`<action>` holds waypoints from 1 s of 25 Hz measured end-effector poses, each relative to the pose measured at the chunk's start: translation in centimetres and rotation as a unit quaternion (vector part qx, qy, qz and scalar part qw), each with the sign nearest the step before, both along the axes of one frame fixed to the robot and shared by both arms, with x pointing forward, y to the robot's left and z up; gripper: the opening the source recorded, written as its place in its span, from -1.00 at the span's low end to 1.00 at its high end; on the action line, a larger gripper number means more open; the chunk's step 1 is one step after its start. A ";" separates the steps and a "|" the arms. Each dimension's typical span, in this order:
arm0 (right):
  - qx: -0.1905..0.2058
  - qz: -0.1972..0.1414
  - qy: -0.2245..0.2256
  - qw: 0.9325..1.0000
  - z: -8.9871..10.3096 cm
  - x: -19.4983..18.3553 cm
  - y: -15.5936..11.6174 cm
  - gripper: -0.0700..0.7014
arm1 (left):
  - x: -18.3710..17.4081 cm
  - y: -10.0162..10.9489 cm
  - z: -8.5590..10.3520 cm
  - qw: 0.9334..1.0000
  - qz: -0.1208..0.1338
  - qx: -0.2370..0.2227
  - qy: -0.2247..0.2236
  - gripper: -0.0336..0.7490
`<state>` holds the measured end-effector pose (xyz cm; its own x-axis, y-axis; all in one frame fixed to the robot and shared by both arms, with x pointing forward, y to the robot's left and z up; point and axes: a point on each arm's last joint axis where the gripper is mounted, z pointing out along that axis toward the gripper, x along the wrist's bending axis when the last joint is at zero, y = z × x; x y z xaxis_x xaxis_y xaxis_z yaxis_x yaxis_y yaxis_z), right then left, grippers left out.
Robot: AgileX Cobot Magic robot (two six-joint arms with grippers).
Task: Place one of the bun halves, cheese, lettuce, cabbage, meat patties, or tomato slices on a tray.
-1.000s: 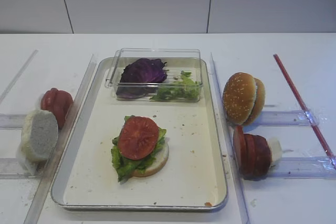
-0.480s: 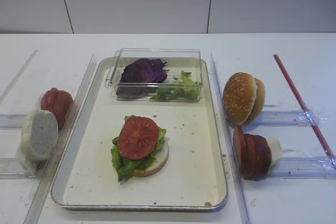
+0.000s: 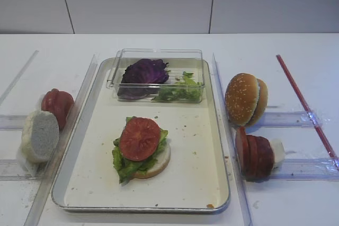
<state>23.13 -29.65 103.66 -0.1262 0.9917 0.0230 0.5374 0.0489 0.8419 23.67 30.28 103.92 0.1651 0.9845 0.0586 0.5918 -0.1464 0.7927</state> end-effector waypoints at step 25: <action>0.000 0.000 0.000 1.000 0.0 0.0 0.0 0.36 | 0.0 0.0 0.0 0.999 0.048 0.000 0.000 0.11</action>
